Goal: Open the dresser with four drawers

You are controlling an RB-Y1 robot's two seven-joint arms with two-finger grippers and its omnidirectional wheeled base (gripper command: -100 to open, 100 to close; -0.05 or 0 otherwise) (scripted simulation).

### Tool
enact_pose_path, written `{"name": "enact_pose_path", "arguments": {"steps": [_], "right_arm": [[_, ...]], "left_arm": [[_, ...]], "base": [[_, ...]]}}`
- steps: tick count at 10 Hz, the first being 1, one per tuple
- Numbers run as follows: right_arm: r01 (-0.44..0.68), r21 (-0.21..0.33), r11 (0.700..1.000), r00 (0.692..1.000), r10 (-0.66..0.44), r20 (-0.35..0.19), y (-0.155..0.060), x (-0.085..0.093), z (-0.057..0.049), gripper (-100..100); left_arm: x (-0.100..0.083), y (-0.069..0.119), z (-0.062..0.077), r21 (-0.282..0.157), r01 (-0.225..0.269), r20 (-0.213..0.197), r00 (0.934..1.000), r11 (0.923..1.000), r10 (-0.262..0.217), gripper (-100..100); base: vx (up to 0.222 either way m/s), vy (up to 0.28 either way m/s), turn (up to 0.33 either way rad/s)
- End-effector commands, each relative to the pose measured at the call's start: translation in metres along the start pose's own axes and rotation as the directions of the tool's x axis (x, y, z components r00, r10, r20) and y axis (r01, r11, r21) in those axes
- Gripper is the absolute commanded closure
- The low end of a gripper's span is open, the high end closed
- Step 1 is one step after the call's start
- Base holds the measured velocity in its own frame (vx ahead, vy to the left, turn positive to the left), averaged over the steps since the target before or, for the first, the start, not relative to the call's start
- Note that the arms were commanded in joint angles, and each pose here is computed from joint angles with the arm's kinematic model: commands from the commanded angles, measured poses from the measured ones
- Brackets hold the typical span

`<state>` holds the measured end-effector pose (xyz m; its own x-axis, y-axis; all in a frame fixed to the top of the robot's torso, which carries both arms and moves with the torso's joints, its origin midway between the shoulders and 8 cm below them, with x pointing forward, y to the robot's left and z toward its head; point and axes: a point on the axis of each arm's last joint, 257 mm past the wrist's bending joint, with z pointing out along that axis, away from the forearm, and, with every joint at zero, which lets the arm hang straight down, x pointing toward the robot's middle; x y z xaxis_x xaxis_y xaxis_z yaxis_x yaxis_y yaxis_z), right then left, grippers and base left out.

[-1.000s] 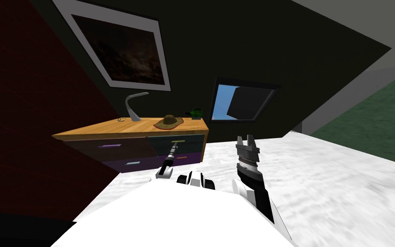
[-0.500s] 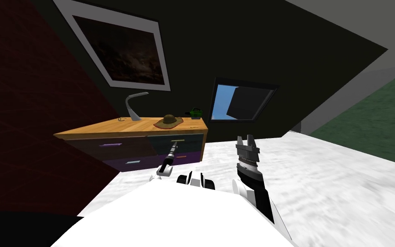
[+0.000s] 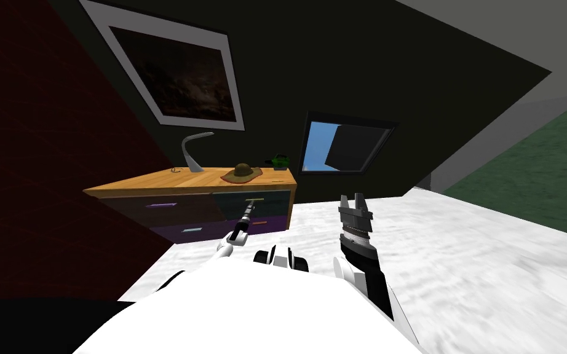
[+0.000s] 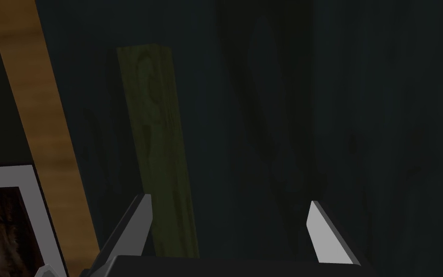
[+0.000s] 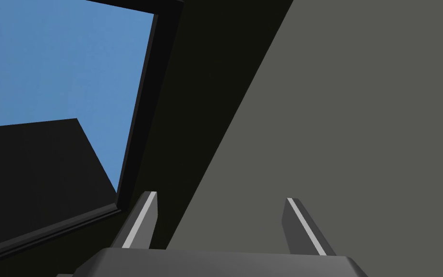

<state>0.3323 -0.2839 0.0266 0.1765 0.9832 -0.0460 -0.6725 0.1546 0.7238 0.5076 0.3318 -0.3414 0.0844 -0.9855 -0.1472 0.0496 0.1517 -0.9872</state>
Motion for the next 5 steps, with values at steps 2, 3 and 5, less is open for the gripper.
{"name": "enact_pose_path", "arguments": {"steps": [2,3,5], "right_arm": [[0.0,0.0,1.0,1.0,0.0,0.0,0.0,0.0,0.0,0],[0.0,0.0,1.0,1.0,0.0,0.0,0.0,0.0,0.0,0],[0.0,0.0,1.0,1.0,0.0,0.0,0.0,0.0,0.0,0]], "left_arm": [[-0.003,0.014,-0.001,-0.03,-0.004,0.002,1.0,0.9996,0.004,-100],[-0.021,-0.003,0.015,0.012,-0.008,0.014,0.9999,0.9999,0.008,-100],[-0.018,-0.016,0.026,0.039,-0.005,0.009,0.9999,0.9992,0.005,-100]], "base": [[0.002,-0.001,-0.006],[-0.056,-0.034,-0.013],[-0.037,-0.038,0.003]]}}
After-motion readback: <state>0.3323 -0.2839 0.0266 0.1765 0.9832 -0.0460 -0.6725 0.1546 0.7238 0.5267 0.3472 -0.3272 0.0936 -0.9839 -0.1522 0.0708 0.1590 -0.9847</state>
